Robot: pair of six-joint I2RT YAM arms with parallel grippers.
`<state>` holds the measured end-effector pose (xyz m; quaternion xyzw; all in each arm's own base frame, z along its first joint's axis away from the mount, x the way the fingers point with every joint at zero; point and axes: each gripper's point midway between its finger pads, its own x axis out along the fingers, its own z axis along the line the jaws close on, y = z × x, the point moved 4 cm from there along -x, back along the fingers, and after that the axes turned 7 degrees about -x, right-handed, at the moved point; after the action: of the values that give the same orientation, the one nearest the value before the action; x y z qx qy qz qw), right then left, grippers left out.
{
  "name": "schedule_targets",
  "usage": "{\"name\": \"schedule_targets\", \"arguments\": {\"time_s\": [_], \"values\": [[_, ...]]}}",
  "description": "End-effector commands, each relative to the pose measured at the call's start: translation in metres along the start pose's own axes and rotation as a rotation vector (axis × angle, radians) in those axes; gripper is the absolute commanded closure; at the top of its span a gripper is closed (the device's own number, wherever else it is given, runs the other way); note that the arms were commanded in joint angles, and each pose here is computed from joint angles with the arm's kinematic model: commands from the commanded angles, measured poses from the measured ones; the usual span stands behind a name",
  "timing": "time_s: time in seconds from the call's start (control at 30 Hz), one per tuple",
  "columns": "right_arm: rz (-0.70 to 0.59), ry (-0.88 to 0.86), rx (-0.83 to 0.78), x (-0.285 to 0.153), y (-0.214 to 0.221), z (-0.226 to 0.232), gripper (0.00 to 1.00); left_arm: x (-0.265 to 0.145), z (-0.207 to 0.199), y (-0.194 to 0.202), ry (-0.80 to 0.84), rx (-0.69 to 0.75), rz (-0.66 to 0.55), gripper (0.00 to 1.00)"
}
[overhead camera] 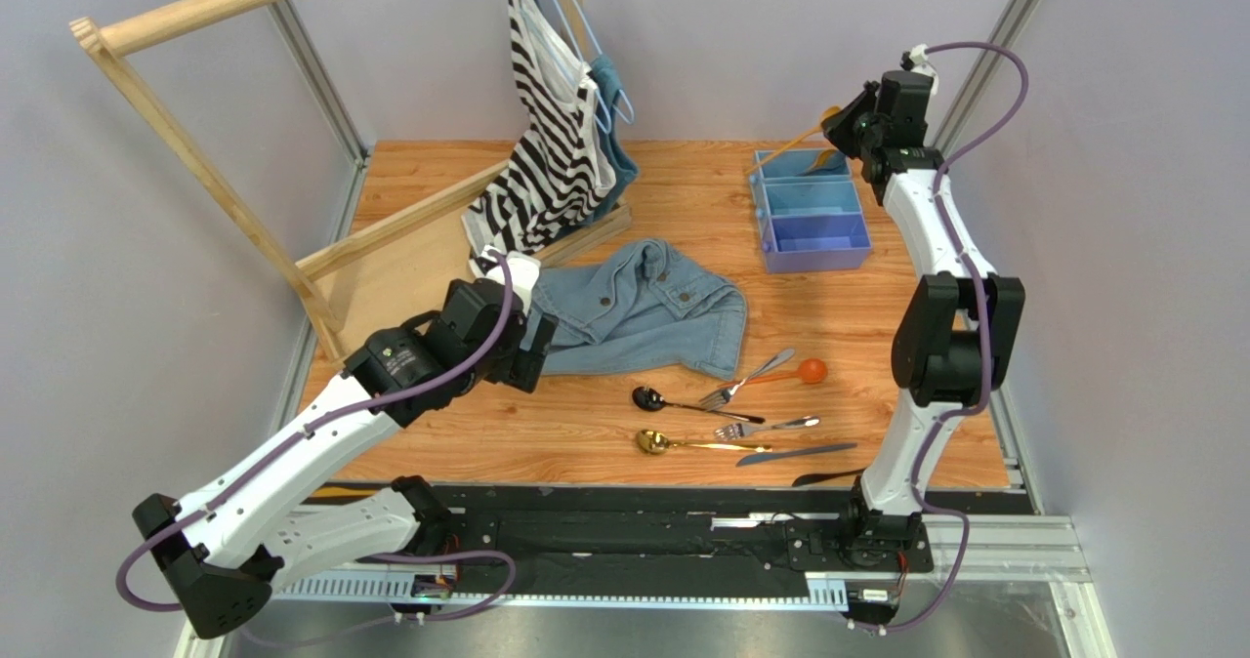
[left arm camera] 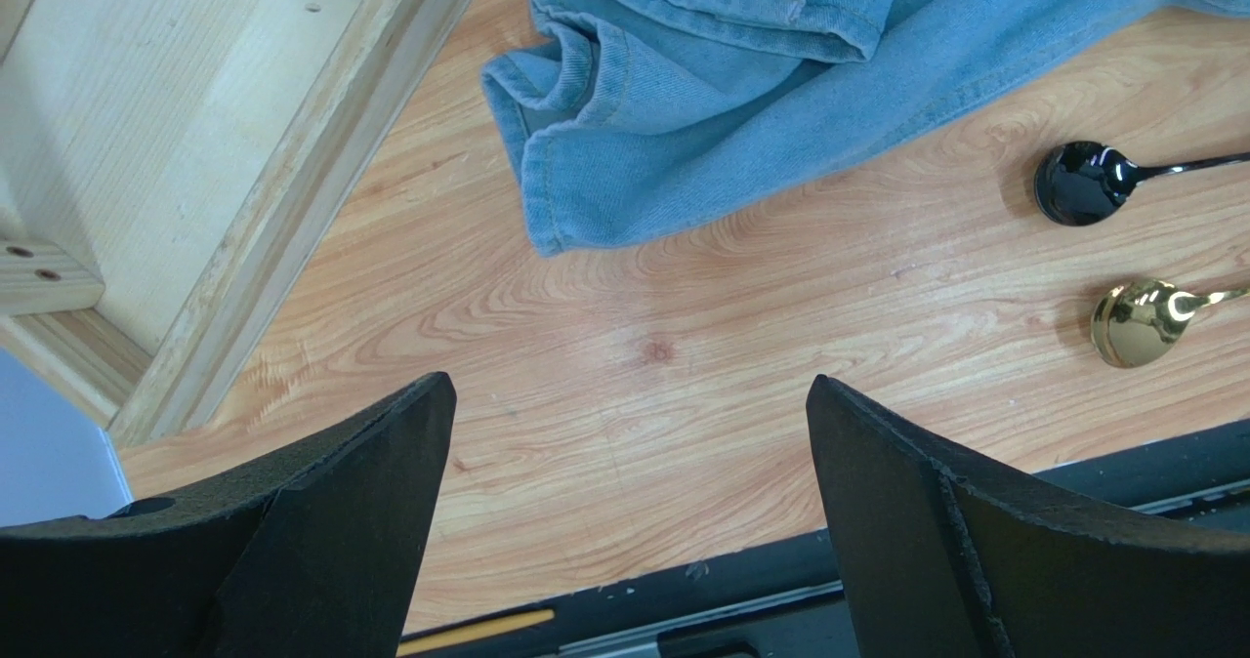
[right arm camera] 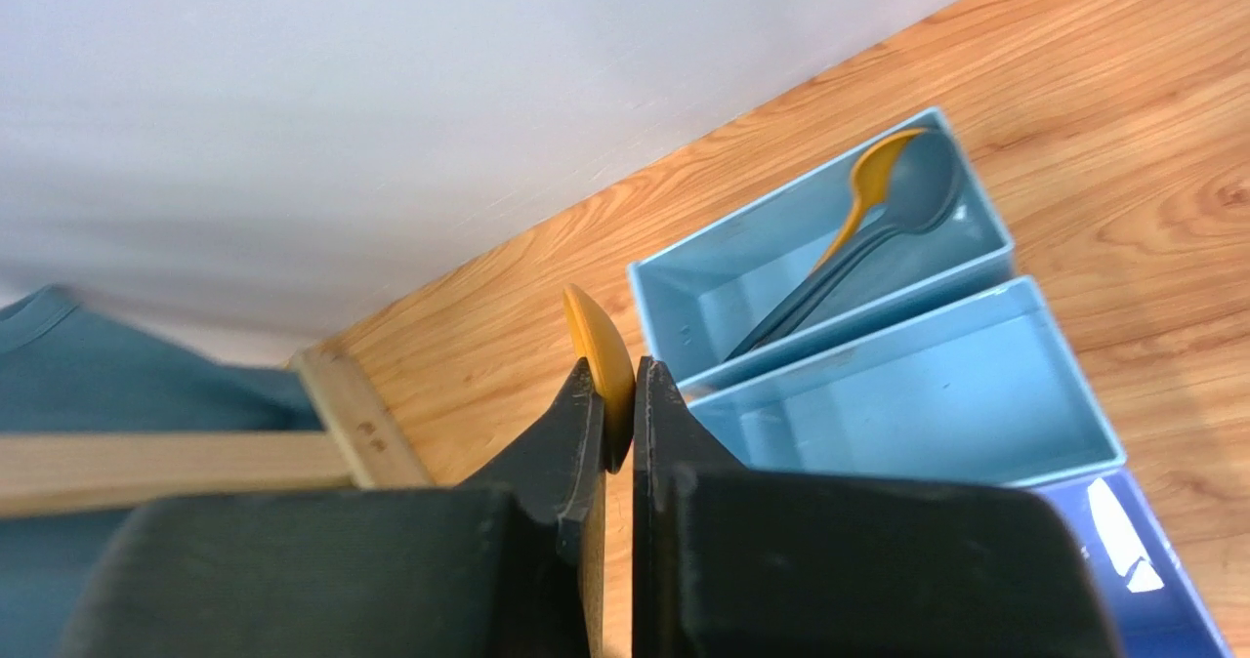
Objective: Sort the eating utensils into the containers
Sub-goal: Place the spoon in the storage box.
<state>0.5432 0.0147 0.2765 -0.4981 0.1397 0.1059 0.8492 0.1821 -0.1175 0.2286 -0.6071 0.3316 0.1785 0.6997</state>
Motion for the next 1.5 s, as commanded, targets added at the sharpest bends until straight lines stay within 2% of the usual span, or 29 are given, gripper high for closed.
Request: {"name": "schedule_targets", "arguments": {"time_s": [0.0, 0.27, 0.6, 0.93, 1.47], "values": [[-0.094, 0.025, -0.036, 0.017, -0.027, 0.005, 1.0, 0.0, 0.003, 0.0, -0.02, -0.015, -0.007, 0.02], [-0.171, 0.118, -0.018, 0.038, -0.03, -0.013, 1.0, -0.001, 0.001, 0.0, -0.004, -0.012, -0.008, 0.02], [-0.17, 0.165, -0.027, 0.062, -0.028, -0.024, 1.0, -0.001, 0.0, -0.002, 0.016, -0.007, -0.015, 0.02], [-0.218, 0.211, 0.006, 0.067, -0.049, -0.046, 1.0, -0.005, 0.001, -0.004, 0.022, -0.02, -0.042, 0.02], [-0.125, 0.223, 0.015, 0.095, -0.001, -0.07, 1.0, -0.004, 0.006, -0.004, -0.018, -0.018, -0.034, 0.02]]}}
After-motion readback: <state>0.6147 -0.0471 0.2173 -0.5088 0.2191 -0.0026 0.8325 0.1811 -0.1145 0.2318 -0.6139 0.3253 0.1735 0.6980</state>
